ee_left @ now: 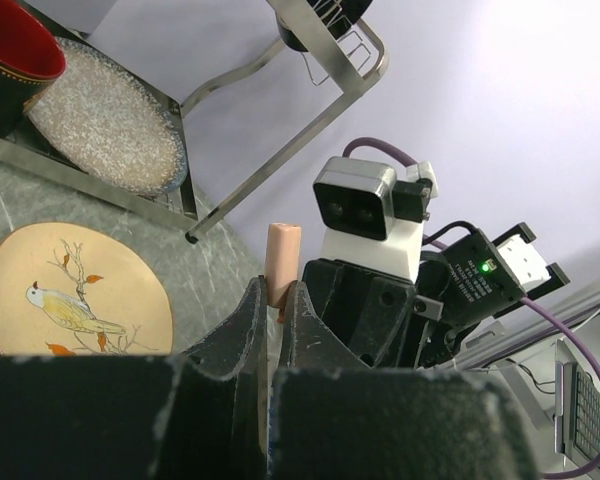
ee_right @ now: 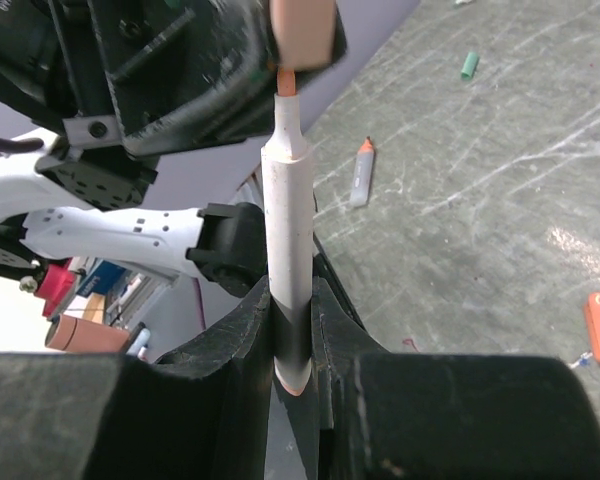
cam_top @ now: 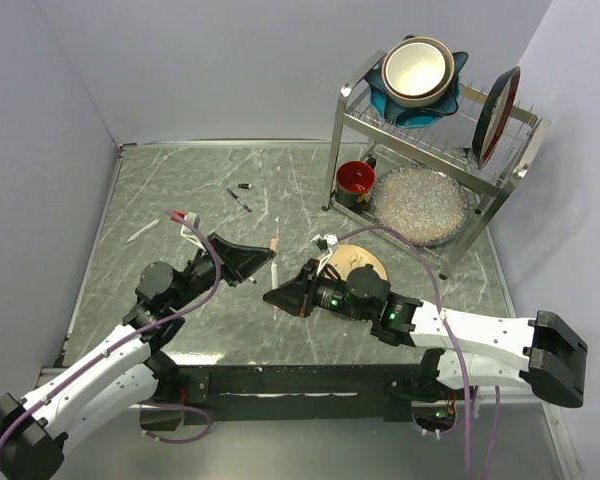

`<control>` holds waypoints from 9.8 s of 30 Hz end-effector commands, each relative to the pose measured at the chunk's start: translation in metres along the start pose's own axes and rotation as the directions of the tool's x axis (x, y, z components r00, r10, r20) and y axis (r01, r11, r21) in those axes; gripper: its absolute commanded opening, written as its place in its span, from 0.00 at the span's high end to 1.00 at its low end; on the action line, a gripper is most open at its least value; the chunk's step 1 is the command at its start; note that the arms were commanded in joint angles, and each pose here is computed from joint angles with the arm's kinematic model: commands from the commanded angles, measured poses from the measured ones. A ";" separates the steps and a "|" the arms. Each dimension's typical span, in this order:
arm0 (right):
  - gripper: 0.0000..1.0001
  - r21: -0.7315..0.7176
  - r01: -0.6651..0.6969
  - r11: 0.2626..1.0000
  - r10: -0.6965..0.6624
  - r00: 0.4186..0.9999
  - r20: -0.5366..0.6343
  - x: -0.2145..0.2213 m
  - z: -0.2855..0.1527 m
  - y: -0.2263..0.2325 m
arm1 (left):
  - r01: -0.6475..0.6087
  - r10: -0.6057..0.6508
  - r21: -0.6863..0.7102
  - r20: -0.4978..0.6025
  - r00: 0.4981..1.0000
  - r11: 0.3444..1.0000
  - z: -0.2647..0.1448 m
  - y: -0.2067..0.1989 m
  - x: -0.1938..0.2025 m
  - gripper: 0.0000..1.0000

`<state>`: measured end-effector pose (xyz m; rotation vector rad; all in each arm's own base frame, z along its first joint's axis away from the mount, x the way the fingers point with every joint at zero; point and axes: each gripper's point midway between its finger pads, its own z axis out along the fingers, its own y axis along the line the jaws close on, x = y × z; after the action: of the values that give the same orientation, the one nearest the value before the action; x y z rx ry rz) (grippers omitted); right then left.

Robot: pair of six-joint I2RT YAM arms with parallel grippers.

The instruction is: Insert the pens into the pen caps

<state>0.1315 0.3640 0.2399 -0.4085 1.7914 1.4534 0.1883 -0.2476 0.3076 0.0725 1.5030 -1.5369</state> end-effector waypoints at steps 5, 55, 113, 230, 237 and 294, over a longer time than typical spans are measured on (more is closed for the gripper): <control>1.00 -0.052 0.020 0.998 -0.015 0.995 0.096 -0.036 0.005 0.027 | -0.012 0.012 0.023 0.001 1.000 1.000 -0.005 -0.008 0.002 0.99; 1.00 -0.043 0.161 0.986 -0.155 0.982 0.107 -0.036 -0.012 0.023 | -0.278 0.270 -0.026 -0.163 0.949 0.960 0.031 -0.030 -0.022 0.62; 0.98 -0.024 0.403 0.915 -0.364 0.849 0.382 -0.195 -0.007 0.059 | -0.106 0.041 -0.153 -0.374 0.926 0.983 0.023 0.013 0.053 0.99; 0.07 0.197 0.166 0.966 -0.197 0.969 0.149 -0.081 -0.093 -0.026 | -0.004 -0.343 -0.997 -0.030 0.939 0.075 -0.068 0.320 0.071 0.98; 0.00 0.211 0.117 0.971 -0.144 0.983 0.115 -0.070 -0.080 -0.039 | -0.019 -0.323 -0.966 -0.104 0.941 0.256 -0.046 0.297 0.067 0.99; 1.00 0.036 -0.055 0.998 0.052 0.995 0.081 -0.051 -0.029 -0.033 | -0.232 0.174 -0.364 -0.187 0.967 0.902 0.028 0.056 -0.012 0.17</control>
<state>0.1704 0.3297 0.2348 -0.3230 1.8683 1.5060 0.2135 -0.2690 0.2569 0.1155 1.8725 -1.3256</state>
